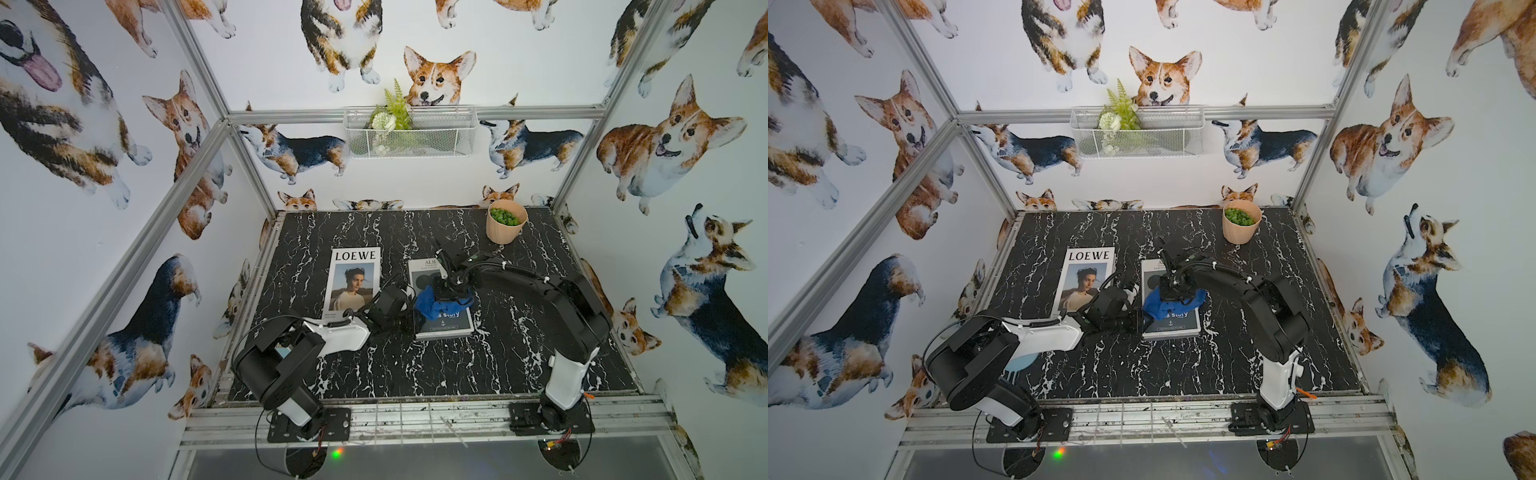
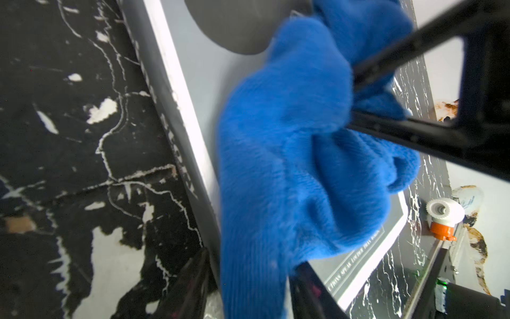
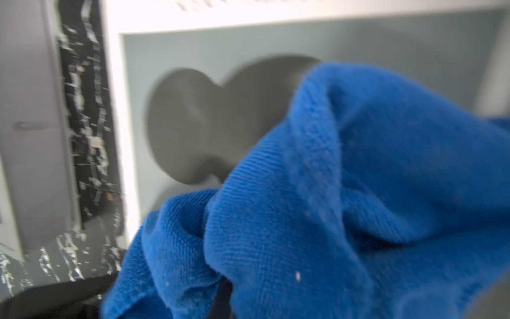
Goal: Wipe the cover of the book
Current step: Wipe the dirt from the cover of the book.
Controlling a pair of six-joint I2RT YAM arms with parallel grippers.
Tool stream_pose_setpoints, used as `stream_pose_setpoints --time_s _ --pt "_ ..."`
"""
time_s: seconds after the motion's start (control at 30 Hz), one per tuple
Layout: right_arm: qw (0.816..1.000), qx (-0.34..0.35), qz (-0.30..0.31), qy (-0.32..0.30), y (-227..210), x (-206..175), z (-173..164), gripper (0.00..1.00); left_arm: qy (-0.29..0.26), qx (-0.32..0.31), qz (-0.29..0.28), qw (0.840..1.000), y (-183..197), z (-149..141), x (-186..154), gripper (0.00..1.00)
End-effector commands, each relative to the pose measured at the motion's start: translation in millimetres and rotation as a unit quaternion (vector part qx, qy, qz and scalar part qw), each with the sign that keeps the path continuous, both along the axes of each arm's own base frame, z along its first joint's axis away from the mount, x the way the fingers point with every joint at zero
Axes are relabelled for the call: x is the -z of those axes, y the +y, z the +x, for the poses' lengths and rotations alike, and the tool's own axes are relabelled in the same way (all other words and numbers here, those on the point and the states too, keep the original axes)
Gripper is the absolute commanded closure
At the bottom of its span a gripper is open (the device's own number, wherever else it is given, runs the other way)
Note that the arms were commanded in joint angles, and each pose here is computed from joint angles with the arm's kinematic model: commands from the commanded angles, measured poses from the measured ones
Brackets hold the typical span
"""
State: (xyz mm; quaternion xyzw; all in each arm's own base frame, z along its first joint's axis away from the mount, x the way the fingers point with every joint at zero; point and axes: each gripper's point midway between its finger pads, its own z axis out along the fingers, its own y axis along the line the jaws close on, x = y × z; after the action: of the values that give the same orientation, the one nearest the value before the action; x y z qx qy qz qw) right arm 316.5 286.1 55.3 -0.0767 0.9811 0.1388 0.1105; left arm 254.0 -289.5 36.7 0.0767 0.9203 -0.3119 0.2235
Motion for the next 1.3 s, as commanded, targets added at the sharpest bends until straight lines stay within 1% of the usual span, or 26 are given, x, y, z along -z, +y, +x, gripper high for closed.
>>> stream_pose_setpoints --time_s 0.0,0.13,0.23,0.43,0.5,0.57,0.63,0.77,0.97,1.07,1.17,1.27 --pt "0.998 0.005 -0.032 0.048 -2.5 23.0 -10.3 1.0 0.049 -0.018 0.084 0.995 33.7 -18.9 33.7 0.52" --pt "0.998 -0.004 -0.047 0.043 -1.8 23.8 1.9 1.0 0.049 -0.021 0.084 0.995 35.2 -19.5 32.7 0.52" --pt "0.998 0.013 -0.056 0.041 -24.1 22.5 11.5 1.0 0.049 -0.021 0.088 0.995 36.3 -19.8 33.4 0.52" --pt "0.995 0.072 -0.051 0.036 -87.4 15.1 23.5 1.0 0.051 -0.018 0.088 0.995 34.9 -19.8 33.6 0.52" --pt "0.995 0.084 -0.051 0.035 -101.4 13.3 25.9 1.0 0.051 -0.017 0.089 0.995 34.2 -19.5 33.9 0.52" --pt "0.994 0.089 -0.05 0.036 -106.2 12.9 27.0 1.0 0.051 -0.016 0.089 0.995 34.0 -19.1 34.3 0.52" --pt "0.994 0.092 -0.04 0.041 -102.6 13.6 27.1 1.0 0.052 -0.016 0.089 0.995 33.8 -19.1 34.5 0.52" --pt "0.994 0.095 -0.005 0.048 -79.2 17.2 31.9 1.0 0.052 -0.018 0.09 0.994 34.2 -18.9 34.8 0.52" --pt "0.997 0.06 -0.001 0.048 -27.3 21.4 49.7 1.0 0.054 -0.024 0.09 0.994 36.1 -19.8 35.9 0.53" --pt "0.997 0.054 0.002 0.048 -10.3 23.3 61.3 1.0 0.054 -0.026 0.092 0.994 37.5 -20.4 37.2 0.53" --pt "0.998 0.053 0.0 0.042 -6.6 21.5 70.7 1.0 0.055 -0.028 0.091 0.994 37.5 -20.4 37.5 0.53" --pt "0.998 0.049 -0.016 0.034 -16.3 16.2 72.8 1.0 0.056 -0.031 0.088 0.994 37.1 -20.4 37.6 0.53"
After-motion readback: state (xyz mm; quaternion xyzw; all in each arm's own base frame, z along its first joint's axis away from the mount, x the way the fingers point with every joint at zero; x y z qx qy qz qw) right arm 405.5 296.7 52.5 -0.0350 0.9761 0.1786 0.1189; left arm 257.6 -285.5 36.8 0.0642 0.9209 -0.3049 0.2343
